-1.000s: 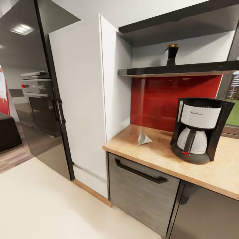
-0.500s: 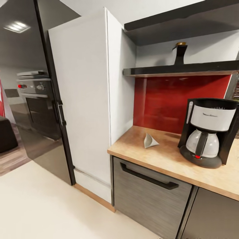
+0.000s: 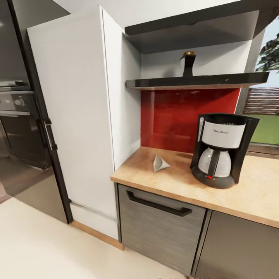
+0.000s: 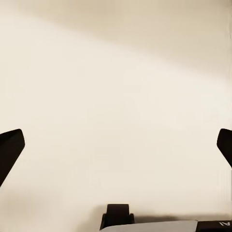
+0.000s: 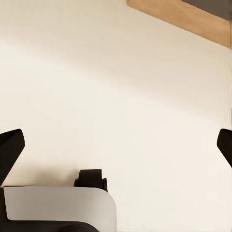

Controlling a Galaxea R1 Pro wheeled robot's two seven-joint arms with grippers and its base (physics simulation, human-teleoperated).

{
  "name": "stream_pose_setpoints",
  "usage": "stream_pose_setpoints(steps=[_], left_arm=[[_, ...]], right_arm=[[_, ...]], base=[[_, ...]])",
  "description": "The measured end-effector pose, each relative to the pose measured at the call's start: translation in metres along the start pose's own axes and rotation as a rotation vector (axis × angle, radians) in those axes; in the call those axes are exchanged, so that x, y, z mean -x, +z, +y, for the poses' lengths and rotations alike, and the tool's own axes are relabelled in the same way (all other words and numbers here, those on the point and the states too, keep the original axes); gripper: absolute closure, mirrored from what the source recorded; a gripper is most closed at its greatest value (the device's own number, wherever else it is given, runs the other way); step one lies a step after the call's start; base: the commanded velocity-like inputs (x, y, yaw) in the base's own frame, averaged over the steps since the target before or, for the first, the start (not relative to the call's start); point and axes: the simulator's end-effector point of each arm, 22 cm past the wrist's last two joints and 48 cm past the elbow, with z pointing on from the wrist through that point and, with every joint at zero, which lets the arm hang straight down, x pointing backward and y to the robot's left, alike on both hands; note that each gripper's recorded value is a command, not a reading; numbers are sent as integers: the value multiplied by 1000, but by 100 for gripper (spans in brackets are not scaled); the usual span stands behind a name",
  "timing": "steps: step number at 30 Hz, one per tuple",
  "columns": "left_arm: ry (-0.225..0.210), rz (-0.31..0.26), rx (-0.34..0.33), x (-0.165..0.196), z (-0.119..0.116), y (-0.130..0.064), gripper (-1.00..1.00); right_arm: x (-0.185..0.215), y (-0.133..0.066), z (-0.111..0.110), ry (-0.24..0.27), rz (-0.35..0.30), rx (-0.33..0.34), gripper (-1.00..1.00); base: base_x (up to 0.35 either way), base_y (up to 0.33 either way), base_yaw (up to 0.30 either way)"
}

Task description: Set up a coffee station on the kitchen countertop: keep the coffee maker on the countertop, move the bottle of coffee from the kitchen shelf to the counter next to the coffee maker, place a paper coffee filter on top of the coffee maker, put the saucer next to the coffee maker with the coffee cup on the saucer, and place the electric kettle next to the coffee maker.

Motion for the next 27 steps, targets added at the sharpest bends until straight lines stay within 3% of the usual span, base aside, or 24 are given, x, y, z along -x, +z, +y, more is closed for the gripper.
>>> stream_pose_setpoints(steps=[6,18,27], left_arm=[[0,0,0,0,0,0,-100],[1,0,-1,0,0,0,-100],[0,0,0,0,0,0,-100]], right_arm=[[0,0,0,0,0,0,-100],[0,0,0,-1,0,-1,-100],[0,0,0,-1,0,0,-100]], base=[[0,18,-274],[0,262,-50],[0,75,-195]])
